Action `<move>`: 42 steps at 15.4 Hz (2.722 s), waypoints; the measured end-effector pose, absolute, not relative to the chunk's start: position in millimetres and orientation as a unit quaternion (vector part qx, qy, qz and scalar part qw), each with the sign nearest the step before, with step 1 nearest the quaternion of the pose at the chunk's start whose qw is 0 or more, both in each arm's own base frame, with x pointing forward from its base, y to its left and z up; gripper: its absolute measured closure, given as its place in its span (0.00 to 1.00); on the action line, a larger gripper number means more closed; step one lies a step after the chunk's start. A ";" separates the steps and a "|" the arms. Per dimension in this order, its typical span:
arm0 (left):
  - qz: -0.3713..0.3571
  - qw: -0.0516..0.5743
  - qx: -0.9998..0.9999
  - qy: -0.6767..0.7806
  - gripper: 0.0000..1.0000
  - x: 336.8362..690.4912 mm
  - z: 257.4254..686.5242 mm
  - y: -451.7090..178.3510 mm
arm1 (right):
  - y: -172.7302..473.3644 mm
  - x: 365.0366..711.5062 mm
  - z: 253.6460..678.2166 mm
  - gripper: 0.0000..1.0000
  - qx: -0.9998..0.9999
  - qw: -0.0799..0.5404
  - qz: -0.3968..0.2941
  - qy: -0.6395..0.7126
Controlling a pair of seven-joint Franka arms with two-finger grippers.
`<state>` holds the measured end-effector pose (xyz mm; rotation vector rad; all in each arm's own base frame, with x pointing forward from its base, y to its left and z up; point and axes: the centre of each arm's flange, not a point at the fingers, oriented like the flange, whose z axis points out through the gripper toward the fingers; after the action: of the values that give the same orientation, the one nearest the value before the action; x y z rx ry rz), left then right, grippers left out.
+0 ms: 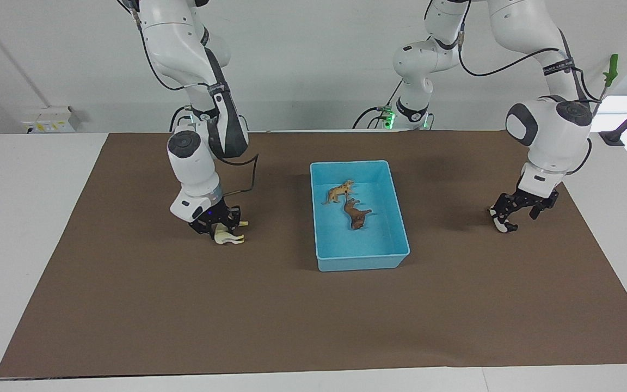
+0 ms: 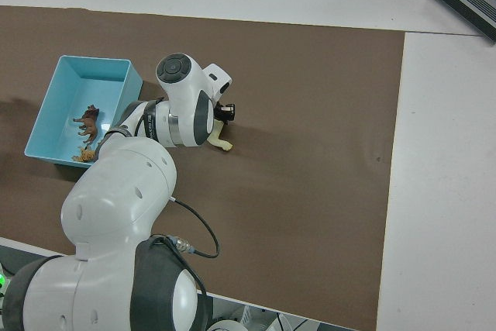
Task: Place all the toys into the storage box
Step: 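Grip the cream horse with the right gripper while the left gripper reaches the panda, then carry the cream horse into the box while the left gripper grips the panda, then release the cream horse and withdraw while the left gripper lifts the panda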
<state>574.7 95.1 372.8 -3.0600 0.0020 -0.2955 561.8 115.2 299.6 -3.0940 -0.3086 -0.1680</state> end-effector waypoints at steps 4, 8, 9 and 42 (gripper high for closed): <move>-0.091 0.033 -0.995 0.008 0.00 576.6 354.1 103.4 | 114.7 566.4 309.1 0.51 -0.993 0.015 -0.061 -0.096; -0.084 0.030 -0.996 0.016 0.00 579.5 327.9 103.7 | 123.0 589.1 379.9 0.51 -0.996 0.035 -0.039 -0.069; -0.081 0.030 -0.996 0.016 0.00 578.3 322.3 104.5 | 129.0 595.3 405.7 0.51 -0.997 0.046 -0.039 -0.056; -0.043 0.020 -0.998 -0.031 0.48 604.4 377.8 43.4 | 140.3 617.6 528.4 0.00 -0.999 0.032 -0.035 -0.002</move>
<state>604.4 43.4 377.8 -3.0978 -0.0968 -0.1332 617.6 140.3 528.4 -3.0753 -0.0052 -0.1080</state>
